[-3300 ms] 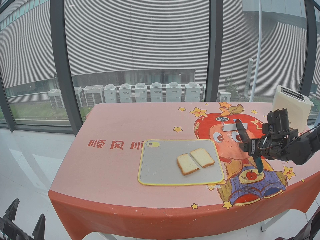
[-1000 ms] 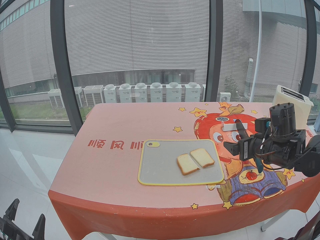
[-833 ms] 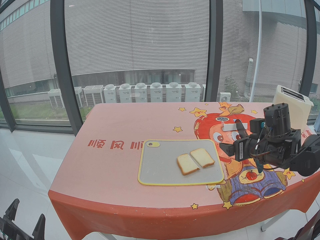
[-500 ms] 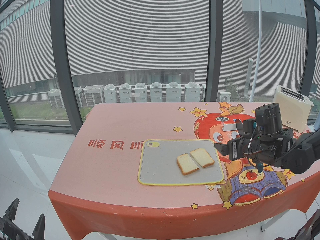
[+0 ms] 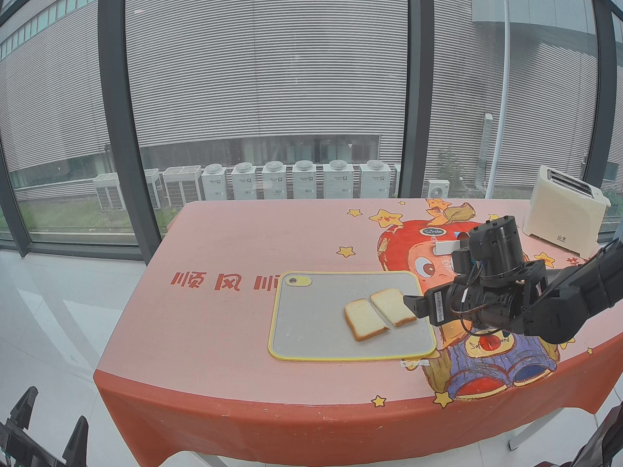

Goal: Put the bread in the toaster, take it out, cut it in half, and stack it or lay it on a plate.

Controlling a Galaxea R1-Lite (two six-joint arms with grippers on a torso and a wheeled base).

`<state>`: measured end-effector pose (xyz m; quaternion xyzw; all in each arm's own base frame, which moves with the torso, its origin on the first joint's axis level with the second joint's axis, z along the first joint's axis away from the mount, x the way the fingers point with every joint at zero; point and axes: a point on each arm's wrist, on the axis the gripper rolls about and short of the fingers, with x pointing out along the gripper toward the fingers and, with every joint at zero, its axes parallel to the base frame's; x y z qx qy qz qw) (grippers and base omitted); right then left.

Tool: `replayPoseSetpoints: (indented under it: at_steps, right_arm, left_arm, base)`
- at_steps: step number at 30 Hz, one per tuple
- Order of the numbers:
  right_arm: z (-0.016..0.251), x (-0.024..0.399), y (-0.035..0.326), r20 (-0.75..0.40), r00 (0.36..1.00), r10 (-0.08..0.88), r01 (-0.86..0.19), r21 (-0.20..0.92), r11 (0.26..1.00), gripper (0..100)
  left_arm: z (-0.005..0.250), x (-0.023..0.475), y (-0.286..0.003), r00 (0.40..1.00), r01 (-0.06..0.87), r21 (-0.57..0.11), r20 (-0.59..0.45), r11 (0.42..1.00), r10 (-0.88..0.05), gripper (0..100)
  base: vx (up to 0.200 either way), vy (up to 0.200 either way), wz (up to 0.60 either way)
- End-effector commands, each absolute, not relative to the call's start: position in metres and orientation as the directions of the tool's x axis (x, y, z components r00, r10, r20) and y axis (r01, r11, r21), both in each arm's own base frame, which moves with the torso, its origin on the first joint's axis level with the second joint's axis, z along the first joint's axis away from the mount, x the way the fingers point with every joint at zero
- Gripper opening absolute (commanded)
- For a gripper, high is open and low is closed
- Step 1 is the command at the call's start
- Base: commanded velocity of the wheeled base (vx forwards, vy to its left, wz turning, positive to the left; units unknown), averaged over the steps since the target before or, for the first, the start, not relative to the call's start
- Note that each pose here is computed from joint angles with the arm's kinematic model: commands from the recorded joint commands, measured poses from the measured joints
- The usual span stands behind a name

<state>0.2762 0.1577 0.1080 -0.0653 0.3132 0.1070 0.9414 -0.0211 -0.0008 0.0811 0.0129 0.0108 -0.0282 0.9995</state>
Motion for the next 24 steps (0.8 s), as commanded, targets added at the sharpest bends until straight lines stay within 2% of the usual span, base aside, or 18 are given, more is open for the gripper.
replayPoseSetpoints:
  at_steps: [1,24]
  right_arm:
    - [0.103,0.278,0.158,-0.614,0.774,0.153,-0.238,-0.059,0.969,100]
    - [0.081,0.293,0.155,-0.656,0.747,0.108,-0.207,-0.076,0.975,100]
  left_arm:
    - [0.076,-0.020,-0.001,0.998,0.058,0.024,-0.041,0.998,-0.057,100]
    - [0.076,-0.020,-0.001,0.998,0.056,0.024,-0.041,0.998,-0.055,100]
  base:
    - [0.000,0.000,0.00]
    - [0.000,0.000,0.00]
